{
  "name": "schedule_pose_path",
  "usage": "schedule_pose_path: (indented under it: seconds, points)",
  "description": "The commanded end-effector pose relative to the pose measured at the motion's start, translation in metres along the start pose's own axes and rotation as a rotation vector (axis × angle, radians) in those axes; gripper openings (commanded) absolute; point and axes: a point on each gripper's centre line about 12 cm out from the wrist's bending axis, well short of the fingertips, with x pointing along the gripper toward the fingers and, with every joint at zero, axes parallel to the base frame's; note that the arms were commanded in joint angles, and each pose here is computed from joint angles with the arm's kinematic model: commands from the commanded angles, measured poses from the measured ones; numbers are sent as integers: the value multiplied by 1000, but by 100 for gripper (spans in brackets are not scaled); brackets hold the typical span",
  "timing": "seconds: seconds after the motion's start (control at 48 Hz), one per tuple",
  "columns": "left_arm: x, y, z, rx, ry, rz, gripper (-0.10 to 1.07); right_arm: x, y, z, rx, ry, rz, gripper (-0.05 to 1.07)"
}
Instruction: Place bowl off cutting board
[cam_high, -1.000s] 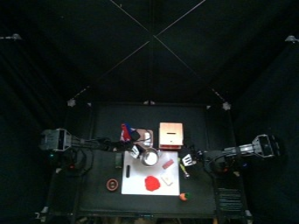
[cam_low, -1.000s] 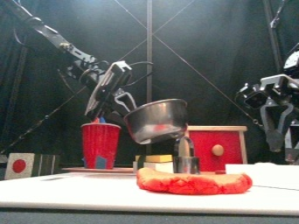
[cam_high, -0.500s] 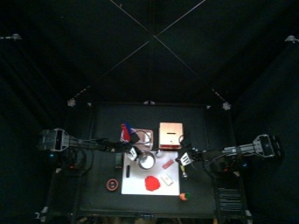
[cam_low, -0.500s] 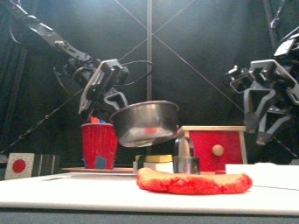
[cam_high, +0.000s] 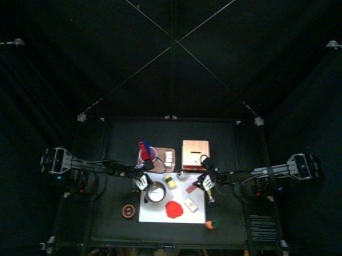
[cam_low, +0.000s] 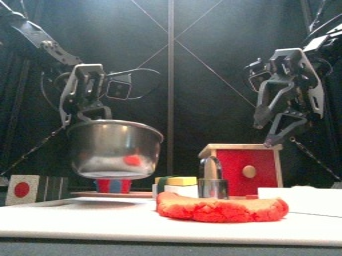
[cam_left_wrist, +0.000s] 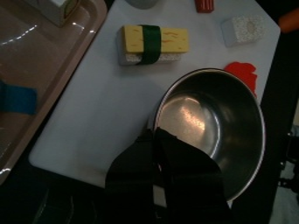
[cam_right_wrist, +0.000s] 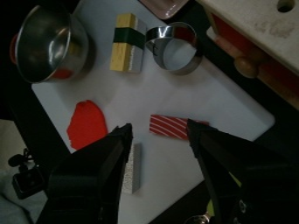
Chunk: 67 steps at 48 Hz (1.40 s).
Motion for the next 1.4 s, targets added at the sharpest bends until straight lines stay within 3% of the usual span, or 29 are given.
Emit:
schedule_pose_path:
  seconds: [0.0,0.188,0.375,0.542,0.792,1.083,1.375]
  points:
    - [-15,-8,3,24,-15,-30,32,-3,18,16,6,-37,48,87]
    - [-42,-5,-12,40,-4,-53,31,-1,17,15,6,-32,40,87]
    - [-70,0,-20,42,-66,-81,31,2,16,14,3,-27,35,87]
    - [-80,16,-34,23,-69,-64,31,6,16,12,5,-18,31,87]
    - [-98,50,-40,-52,-128,9,31,11,17,12,5,-10,32,87]
    - [-129,105,-41,-226,-309,164,31,15,15,11,4,-4,21,87]
    - [-138,140,-55,-295,-266,320,31,16,15,11,5,-3,18,87]
